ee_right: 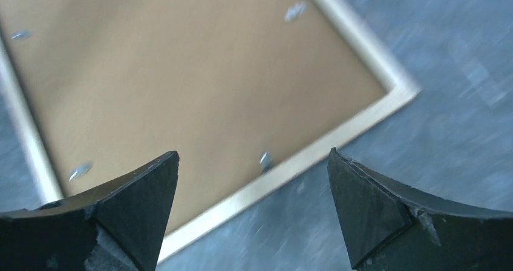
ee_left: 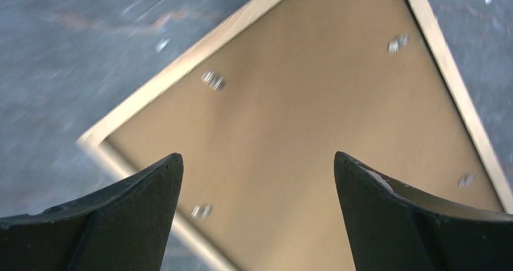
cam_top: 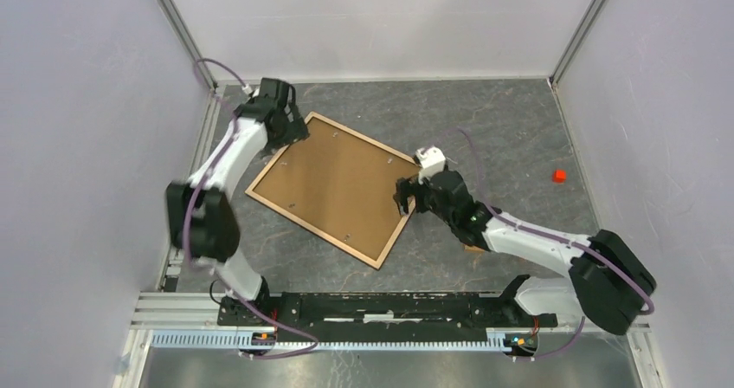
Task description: Put the photo into the frame
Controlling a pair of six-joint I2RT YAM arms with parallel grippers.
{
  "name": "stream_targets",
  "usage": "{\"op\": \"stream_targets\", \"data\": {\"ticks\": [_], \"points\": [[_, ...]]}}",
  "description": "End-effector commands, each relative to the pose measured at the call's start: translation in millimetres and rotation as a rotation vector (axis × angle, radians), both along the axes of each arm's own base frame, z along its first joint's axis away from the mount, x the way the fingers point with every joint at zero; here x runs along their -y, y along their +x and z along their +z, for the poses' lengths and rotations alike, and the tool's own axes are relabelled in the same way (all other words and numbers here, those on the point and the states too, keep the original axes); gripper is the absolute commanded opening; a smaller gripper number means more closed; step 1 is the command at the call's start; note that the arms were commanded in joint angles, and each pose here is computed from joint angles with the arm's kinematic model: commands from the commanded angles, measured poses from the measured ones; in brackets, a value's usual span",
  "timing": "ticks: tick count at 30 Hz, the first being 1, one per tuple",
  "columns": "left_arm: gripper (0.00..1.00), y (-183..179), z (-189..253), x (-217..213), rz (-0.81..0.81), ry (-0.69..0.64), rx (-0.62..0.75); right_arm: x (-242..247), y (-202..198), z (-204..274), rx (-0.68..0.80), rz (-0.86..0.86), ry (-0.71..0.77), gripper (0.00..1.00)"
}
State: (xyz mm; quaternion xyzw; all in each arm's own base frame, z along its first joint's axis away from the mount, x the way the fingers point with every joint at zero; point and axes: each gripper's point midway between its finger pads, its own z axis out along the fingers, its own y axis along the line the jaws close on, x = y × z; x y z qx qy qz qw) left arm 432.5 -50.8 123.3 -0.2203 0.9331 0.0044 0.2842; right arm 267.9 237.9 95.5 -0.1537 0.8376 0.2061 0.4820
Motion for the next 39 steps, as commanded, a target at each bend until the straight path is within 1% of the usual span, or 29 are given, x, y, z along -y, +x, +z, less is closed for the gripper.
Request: {"op": "stream_targets", "data": {"ticks": [1,3,4,5,6,9,12,15,17,18,19,22,23,24,25,27,30,32,35,37,39], "points": [[1.00,-91.4,51.8,-4.8,0.060,0.081,0.113,17.1,66.8,35.4,0.224,-0.016,-0.429,0.98],[1.00,-130.8,39.3,22.0,0.040,-0.013,0.126,15.6,97.1,48.4,0.251,-0.099,-0.493,0.98],[1.00,-150.7,27.8,29.7,0.041,-0.031,0.104,15.8,113.2,52.6,0.256,-0.156,-0.504,0.98],[1.00,-170.9,20.4,36.0,0.048,-0.019,0.088,10.5,127.5,54.5,0.249,-0.174,-0.495,0.98],[1.00,-186.0,13.2,46.7,0.045,-0.028,0.079,3.4,139.5,55.4,0.237,-0.173,-0.476,0.98],[1.00,-222.8,-22.2,61.3,0.066,-0.060,-0.023,-27.0,175.0,52.7,0.197,-0.115,-0.403,0.98],[1.00,-238.4,-42.0,66.9,0.103,-0.069,-0.039,-46.8,194.0,34.7,0.144,-0.034,-0.381,0.98],[1.00,-243.7,-62.0,79.8,0.137,-0.170,-0.048,-58.8,202.6,16.1,0.106,0.045,-0.304,0.98],[0.94,-239.5,-70.7,89.9,0.158,-0.239,-0.030,-62.1,208.4,6.4,0.056,0.061,-0.200,0.98],[0.93,-235.3,-72.6,94.0,0.164,-0.257,-0.019,-59.5,212.5,1.0,0.031,0.047,-0.163,0.98],[0.92,-231.2,-73.1,96.0,0.172,-0.263,-0.011,-60.3,213.3,-3.6,0.005,0.068,-0.121,0.97],[0.85,-220.6,-80.7,103.1,0.191,-0.289,-0.029,-58.2,214.1,-18.7,-0.040,0.097,-0.070,0.95],[0.80,-219.4,-85.2,106.1,0.193,-0.308,-0.047,-57.7,213.1,-25.6,-0.054,0.106,-0.061,0.94],[0.77,-215.2,-87.3,108.6,0.198,-0.322,-0.044,-59.2,210.7,-32.4,-0.074,0.122,-0.053,0.91],[0.77,-211.6,-89.8,110.8,0.196,-0.325,-0.038,-58.3,208.8,-36.8,-0.092,0.130,-0.051,0.88],[0.77,-208.3,-94.7,111.0,0.202,-0.316,-0.053,-54.8,202.6,-42.2,-0.117,0.115,-0.054,0.86],[0.76,-202.1,-98.2,102.3,0.234,-0.303,-0.054,-50.2,178.7,-49.9,-0.154,0.103,-0.026,0.80],[0.70,-197.9,-98.6,95.8,0.256,-0.308,-0.043,-42.2,160.4,-55.9,-0.174,0.075,-0.018,0.76],[0.54,-194.1,-97.4,89.7,0.264,-0.303,-0.042,-32.6,142.0,-61.3,-0.210,0.016,0.014,0.68],[0.52,-192.9,-98.1,86.7,0.263,-0.280,-0.050,-30.9,136.4,-62.2,-0.225,-0.010,0.027,0.62],[0.47,-192.3,-100.1,81.7,0.273,-0.257,-0.063,-28.5,130.1,-64.1,-0.237,-0.042,0.020,0.59]]}}
